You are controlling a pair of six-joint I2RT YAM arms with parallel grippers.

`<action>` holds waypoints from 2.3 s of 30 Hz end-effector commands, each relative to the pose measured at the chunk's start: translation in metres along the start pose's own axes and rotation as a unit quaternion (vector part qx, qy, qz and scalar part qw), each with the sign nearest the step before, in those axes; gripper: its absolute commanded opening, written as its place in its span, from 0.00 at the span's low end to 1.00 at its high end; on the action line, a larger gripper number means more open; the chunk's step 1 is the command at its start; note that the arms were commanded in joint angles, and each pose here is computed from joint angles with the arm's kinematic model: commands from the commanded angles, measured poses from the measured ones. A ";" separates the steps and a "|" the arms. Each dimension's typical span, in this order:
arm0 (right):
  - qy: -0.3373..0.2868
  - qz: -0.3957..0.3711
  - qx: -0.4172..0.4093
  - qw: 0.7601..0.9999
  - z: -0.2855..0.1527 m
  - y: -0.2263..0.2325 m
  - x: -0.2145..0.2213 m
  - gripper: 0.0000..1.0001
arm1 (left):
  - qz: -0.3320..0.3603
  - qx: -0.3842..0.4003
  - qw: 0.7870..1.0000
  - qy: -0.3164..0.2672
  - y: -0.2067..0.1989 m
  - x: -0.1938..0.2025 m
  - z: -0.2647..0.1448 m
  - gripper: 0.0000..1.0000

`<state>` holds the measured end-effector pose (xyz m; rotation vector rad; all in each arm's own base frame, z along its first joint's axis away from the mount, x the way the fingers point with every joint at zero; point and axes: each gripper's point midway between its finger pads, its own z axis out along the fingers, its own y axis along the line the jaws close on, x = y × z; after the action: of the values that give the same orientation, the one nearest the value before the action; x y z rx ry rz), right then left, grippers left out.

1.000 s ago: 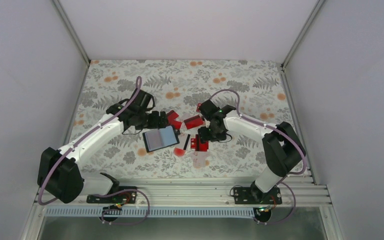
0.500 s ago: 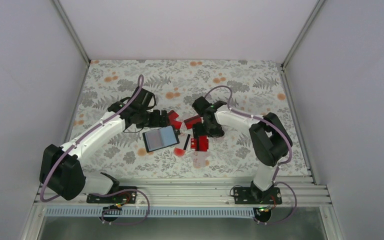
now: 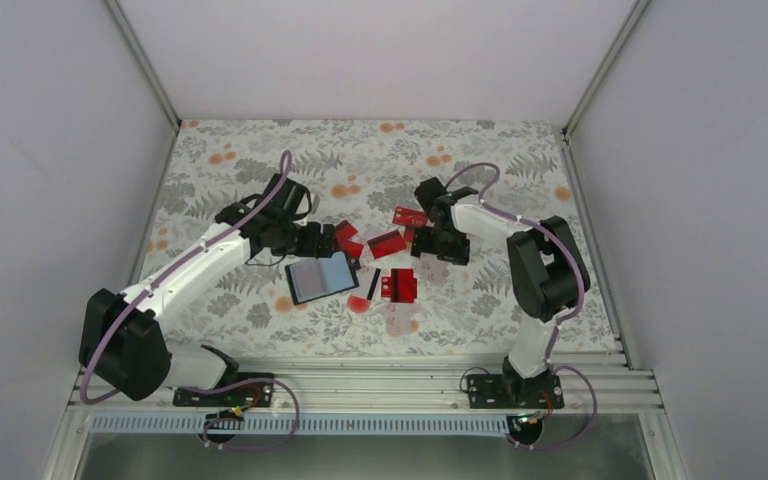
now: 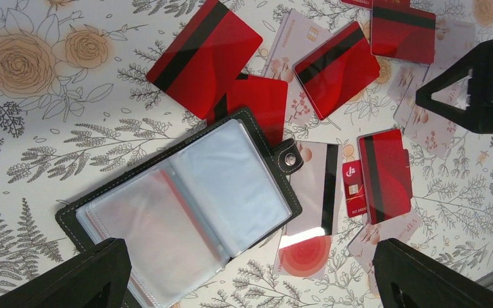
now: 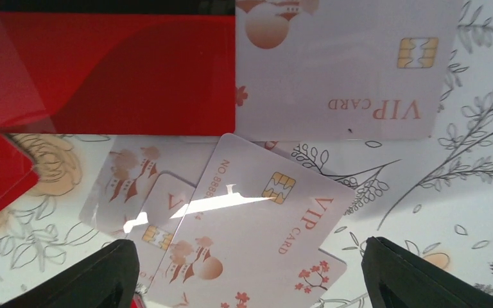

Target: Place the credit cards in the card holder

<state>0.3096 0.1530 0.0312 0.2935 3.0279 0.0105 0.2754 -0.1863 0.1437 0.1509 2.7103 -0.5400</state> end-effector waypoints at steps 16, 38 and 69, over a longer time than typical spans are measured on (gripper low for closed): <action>0.046 0.055 0.009 0.997 0.049 -0.020 0.019 0.66 | 0.030 0.001 1.000 0.005 0.002 0.010 -0.003 0.94; 0.013 -0.173 -0.128 0.977 0.019 0.044 0.022 0.58 | 0.018 0.013 1.000 0.005 -0.006 0.003 -0.003 0.94; -0.088 0.048 -0.059 0.993 -0.063 -0.079 -0.013 0.95 | 0.479 0.118 0.870 -0.016 -0.141 -0.064 0.113 0.86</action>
<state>0.3117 0.0815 0.0875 0.3067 2.8395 0.1139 0.3573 -0.3243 0.1222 1.1205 2.3226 -0.4711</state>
